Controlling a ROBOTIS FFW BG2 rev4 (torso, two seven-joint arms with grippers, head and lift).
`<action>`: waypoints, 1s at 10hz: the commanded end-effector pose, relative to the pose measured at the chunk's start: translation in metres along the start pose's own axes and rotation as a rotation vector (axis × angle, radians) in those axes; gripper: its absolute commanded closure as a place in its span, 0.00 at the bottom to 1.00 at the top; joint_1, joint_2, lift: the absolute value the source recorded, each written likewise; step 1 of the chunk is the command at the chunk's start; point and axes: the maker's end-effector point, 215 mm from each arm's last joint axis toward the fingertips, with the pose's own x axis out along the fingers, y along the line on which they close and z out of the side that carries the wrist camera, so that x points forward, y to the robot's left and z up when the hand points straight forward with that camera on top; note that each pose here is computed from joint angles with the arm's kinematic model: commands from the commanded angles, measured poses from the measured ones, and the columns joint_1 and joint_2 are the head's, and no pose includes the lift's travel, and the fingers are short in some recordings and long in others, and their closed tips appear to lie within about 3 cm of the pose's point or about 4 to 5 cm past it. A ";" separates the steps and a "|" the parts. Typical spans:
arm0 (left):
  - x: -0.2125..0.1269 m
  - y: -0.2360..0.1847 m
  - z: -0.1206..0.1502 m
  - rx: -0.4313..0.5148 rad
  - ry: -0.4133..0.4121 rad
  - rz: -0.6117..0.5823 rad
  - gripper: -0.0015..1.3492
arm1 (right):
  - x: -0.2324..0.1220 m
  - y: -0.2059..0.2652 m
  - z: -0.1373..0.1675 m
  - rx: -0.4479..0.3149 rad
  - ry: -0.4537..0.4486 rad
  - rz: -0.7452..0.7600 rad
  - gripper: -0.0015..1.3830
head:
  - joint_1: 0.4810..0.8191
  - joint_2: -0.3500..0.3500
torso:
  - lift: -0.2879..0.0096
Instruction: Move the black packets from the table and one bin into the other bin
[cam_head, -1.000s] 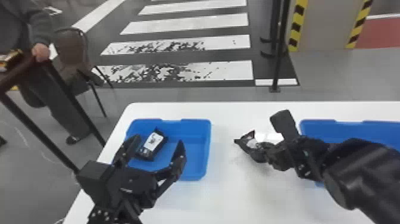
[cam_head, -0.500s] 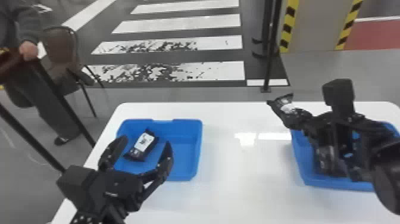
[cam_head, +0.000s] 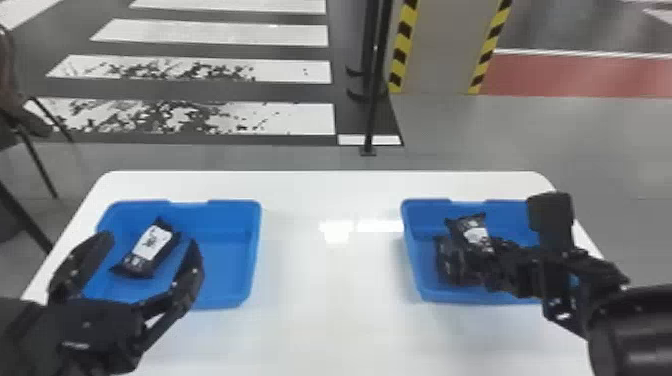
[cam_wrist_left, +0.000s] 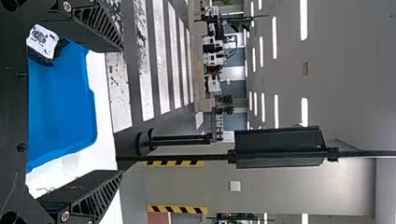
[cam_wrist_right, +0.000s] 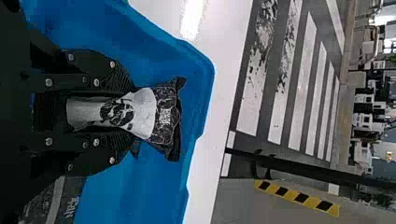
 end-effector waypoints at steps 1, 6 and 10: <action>0.001 -0.002 0.002 0.012 -0.005 -0.003 0.07 | -0.005 -0.002 -0.004 0.001 -0.021 -0.007 0.18 | 0.63 0.39 | 0.60; 0.016 0.009 -0.017 0.131 0.059 0.014 0.07 | -0.103 0.026 -0.026 0.075 -0.168 0.007 0.06 | 0.63 0.37 | 0.60; 0.053 0.053 -0.080 0.324 0.255 0.045 0.07 | -0.145 0.081 -0.049 0.122 -0.152 0.151 0.06 | 0.63 0.47 | 0.60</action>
